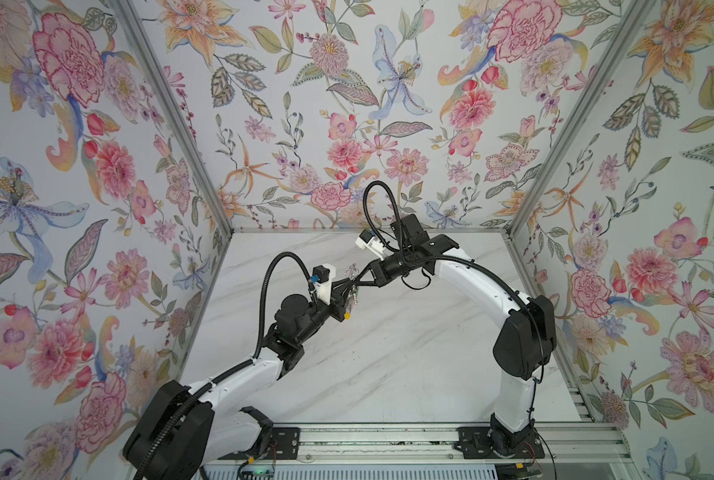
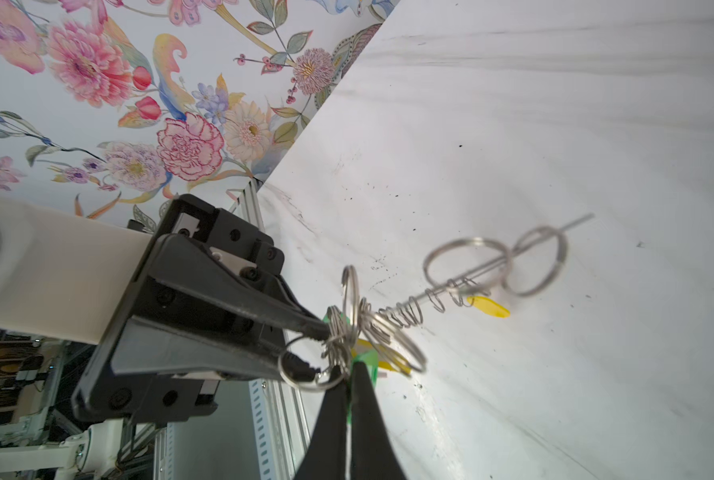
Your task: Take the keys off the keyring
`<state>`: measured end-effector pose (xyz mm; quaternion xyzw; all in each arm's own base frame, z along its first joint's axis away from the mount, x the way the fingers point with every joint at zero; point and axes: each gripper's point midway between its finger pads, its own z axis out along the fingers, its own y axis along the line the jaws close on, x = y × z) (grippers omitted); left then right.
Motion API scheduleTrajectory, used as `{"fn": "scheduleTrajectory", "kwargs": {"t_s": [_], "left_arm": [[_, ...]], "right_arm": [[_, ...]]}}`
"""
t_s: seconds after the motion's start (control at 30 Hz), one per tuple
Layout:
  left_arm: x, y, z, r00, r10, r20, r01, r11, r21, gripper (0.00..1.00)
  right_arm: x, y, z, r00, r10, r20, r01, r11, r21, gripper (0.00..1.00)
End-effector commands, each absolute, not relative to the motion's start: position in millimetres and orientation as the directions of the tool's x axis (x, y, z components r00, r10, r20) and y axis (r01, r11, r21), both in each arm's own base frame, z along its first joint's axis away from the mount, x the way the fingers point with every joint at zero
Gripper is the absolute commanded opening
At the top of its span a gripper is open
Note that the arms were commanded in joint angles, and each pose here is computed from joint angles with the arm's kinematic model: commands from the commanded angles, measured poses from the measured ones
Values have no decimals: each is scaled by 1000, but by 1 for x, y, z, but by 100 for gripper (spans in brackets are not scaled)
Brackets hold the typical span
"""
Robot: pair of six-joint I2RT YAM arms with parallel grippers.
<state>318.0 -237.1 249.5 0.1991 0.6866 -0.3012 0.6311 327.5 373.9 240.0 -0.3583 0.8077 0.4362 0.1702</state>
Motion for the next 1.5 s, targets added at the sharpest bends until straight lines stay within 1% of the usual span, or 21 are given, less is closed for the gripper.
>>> {"fn": "scheduleTrajectory", "kwargs": {"t_s": [0.0,0.03,0.17,0.23,0.27,0.43,0.67,0.77,0.83,0.97,1.07,1.17,1.37,1.47], "left_arm": [[287,-265,284,-41,-106,-994,786,611,-98,25],[287,-263,283,-43,-97,-994,781,618,-94,29],[291,-259,280,-45,-64,-997,766,639,-76,36],[292,-259,278,-48,-41,-998,761,645,-63,42],[293,-259,275,-53,-27,-998,758,649,-58,43],[303,-252,269,-74,2,-997,721,691,-52,46],[316,-252,259,-76,81,-994,719,695,2,49],[320,-247,254,-81,114,-990,729,685,19,48],[319,-245,253,-84,123,-989,746,666,20,43],[313,-242,247,-87,151,-985,758,651,33,40],[308,-244,243,-90,158,-983,778,627,29,35],[309,-245,239,-107,174,-979,782,622,25,28],[314,-245,235,-120,183,-976,771,636,24,29],[317,-246,229,-132,204,-970,771,637,29,36]], "right_arm": [[356,361,231,-610,-469,-639,-781,493,383,0],[357,360,229,-602,-480,-638,-785,504,361,0],[358,355,224,-582,-520,-625,-792,536,291,0],[361,352,225,-568,-533,-627,-795,554,249,0],[362,350,226,-564,-537,-627,-794,560,236,0],[350,358,237,-509,-568,-647,-824,539,176,0],[332,361,245,-435,-609,-663,-864,490,117,0],[329,356,245,-413,-623,-665,-875,474,99,0],[325,354,246,-397,-631,-667,-883,460,91,0],[319,353,248,-387,-626,-677,-894,435,108,0],[315,357,251,-373,-623,-688,-902,416,112,0],[315,358,250,-374,-625,-685,-901,419,109,0],[312,361,255,-373,-617,-693,-903,413,118,0],[305,365,256,-358,-623,-696,-912,392,119,0]]}}
